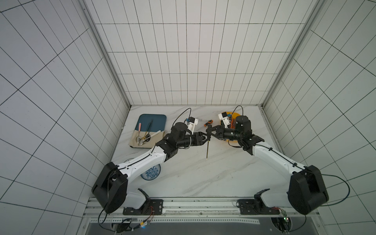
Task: Put the screwdriver on the desktop into the storage box
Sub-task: Pick up the screwdriver from the center of the board, then place the screwdriver in the storage box, then pick up the screwdriver from the center of the board.
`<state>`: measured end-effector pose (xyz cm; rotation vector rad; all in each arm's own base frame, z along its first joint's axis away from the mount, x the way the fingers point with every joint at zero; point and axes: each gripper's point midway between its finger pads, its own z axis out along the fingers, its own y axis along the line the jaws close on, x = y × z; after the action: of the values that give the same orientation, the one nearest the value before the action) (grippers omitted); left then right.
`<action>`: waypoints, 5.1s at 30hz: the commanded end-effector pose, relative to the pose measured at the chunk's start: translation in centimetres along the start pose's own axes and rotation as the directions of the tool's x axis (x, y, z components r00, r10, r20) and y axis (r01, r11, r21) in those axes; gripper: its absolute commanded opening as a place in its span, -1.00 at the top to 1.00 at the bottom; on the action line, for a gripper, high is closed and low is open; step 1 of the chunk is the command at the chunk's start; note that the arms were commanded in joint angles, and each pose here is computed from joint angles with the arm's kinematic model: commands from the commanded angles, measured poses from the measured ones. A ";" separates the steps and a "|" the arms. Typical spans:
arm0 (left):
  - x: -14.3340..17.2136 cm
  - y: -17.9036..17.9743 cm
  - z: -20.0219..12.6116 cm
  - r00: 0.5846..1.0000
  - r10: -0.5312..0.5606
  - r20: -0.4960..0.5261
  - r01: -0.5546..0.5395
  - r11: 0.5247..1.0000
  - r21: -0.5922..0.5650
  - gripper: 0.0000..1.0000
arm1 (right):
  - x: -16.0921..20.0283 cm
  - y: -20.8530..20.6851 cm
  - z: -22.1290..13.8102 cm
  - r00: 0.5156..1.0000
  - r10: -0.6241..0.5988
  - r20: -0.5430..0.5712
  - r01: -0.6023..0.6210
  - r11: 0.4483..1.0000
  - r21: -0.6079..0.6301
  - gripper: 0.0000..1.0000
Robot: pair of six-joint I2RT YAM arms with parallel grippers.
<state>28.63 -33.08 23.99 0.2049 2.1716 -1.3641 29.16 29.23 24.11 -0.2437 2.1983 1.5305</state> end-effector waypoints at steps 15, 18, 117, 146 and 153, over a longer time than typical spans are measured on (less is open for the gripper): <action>2.4 6.9 -8.7 0.994 -0.080 0.075 0.104 0.903 -0.418 -0.20 | -12.5 -14.0 -8.9 0.990 -0.029 0.139 -0.077 0.713 0.697 0.68; 3.1 7.6 -9.4 0.992 -0.098 0.082 0.123 0.898 -0.422 -0.21 | -14.5 -15.9 -9.7 0.988 -0.034 0.148 -0.091 0.647 0.757 0.68; -2.6 11.3 -0.6 0.997 -0.073 -0.039 0.042 0.852 -0.521 -0.30 | -0.9 -13.9 -12.5 0.994 -0.014 0.108 -0.075 0.628 0.775 0.06; -9.9 19.2 14.2 0.978 0.083 -0.190 -0.163 0.875 -0.456 -0.33 | 7.5 -12.7 -15.6 0.997 0.004 0.077 -0.061 0.648 0.759 0.05; -10.3 19.6 15.9 0.976 0.133 -0.173 -0.195 0.888 -0.417 -0.33 | 8.3 -12.9 -15.6 0.998 0.021 0.063 -0.062 0.651 0.757 0.06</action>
<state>50.24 -34.58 8.24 0.2495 2.5263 -0.7266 23.91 11.14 14.91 0.1336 2.5539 0.5008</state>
